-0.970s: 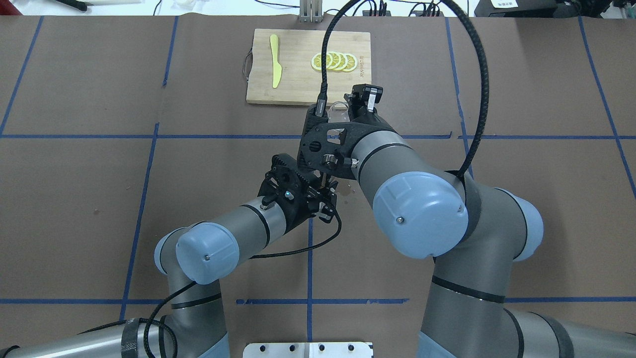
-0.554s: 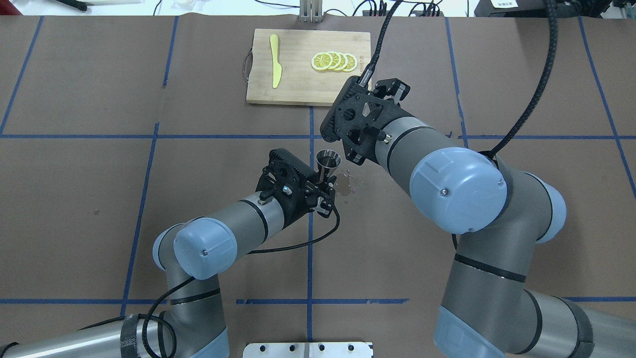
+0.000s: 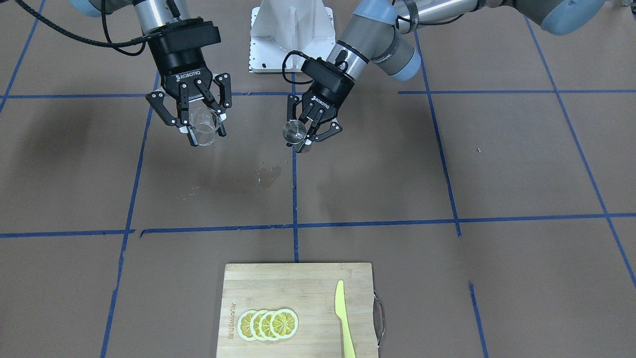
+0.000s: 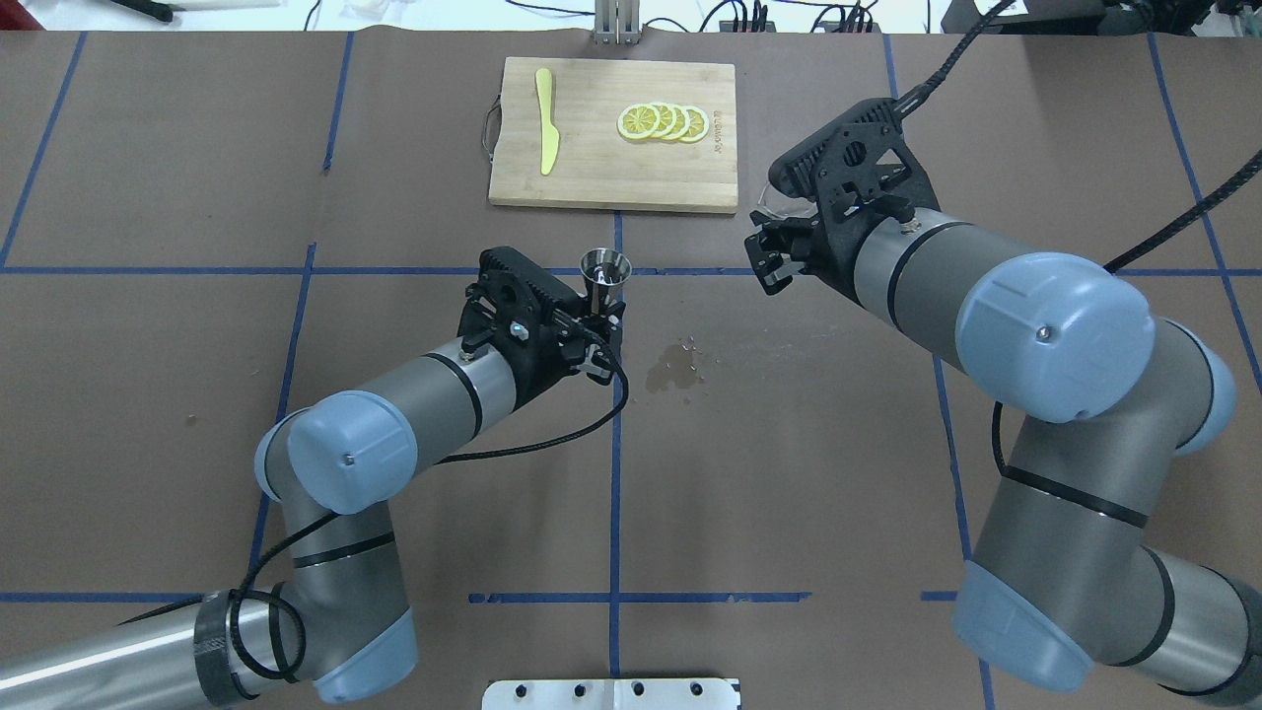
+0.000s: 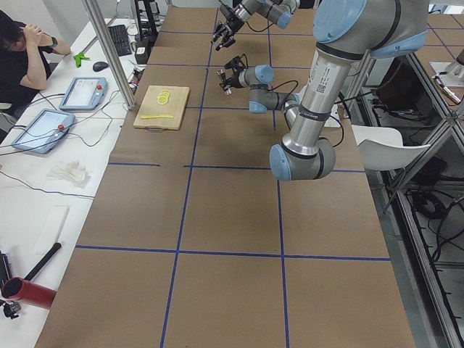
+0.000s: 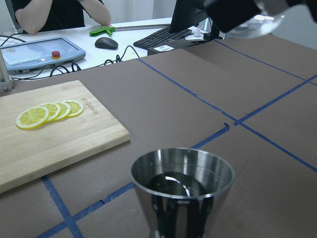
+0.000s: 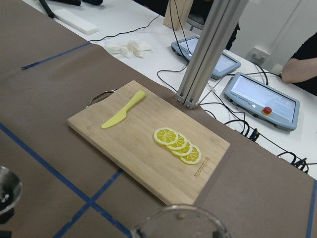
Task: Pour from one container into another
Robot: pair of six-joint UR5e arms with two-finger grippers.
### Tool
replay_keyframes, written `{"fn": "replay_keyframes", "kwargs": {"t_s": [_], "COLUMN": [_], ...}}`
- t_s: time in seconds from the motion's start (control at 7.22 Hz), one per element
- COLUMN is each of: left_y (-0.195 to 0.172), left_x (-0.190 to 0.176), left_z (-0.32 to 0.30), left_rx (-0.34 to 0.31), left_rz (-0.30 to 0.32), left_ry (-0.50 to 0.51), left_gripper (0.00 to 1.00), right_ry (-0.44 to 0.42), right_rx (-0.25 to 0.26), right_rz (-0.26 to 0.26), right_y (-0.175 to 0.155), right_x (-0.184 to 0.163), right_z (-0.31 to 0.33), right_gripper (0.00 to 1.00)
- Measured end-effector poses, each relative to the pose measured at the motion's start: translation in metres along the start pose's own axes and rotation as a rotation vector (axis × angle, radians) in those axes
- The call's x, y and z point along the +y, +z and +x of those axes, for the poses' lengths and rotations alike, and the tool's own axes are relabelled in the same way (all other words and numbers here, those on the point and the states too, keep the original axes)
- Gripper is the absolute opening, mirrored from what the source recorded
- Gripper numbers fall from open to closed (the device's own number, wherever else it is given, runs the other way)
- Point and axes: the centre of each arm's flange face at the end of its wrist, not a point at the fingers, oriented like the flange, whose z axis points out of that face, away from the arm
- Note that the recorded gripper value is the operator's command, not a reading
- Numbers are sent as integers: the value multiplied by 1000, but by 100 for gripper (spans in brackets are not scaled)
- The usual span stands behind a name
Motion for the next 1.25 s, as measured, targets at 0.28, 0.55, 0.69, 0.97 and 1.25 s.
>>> {"fn": "replay_keyframes", "kwargs": {"t_s": [0.28,0.55,0.69,0.97,1.25], "left_y": [-27,-57,-77,-108,-125], "left_x": [4,28,43,65,79], "left_z": [-38,-80,-108,-152,-180], "left_rx": [-39,-91,-133,-230,-333], "left_rz": [7,-22,-41,-46,12], "left_ry": [-37,-95,-96,-165,-302], "left_gripper": [0,0,0,0,0], "right_ry": [106,221,334,528,601], "right_rx": [13,63,90,133,159], "right_rz": [-56,-127,-142,-130,-57], "right_y": [-15,-31,-33,-31,-22], "right_x": [35,79,90,108,130], "right_z": [29,62,71,85,104], "right_gripper": [0,0,0,0,0]}}
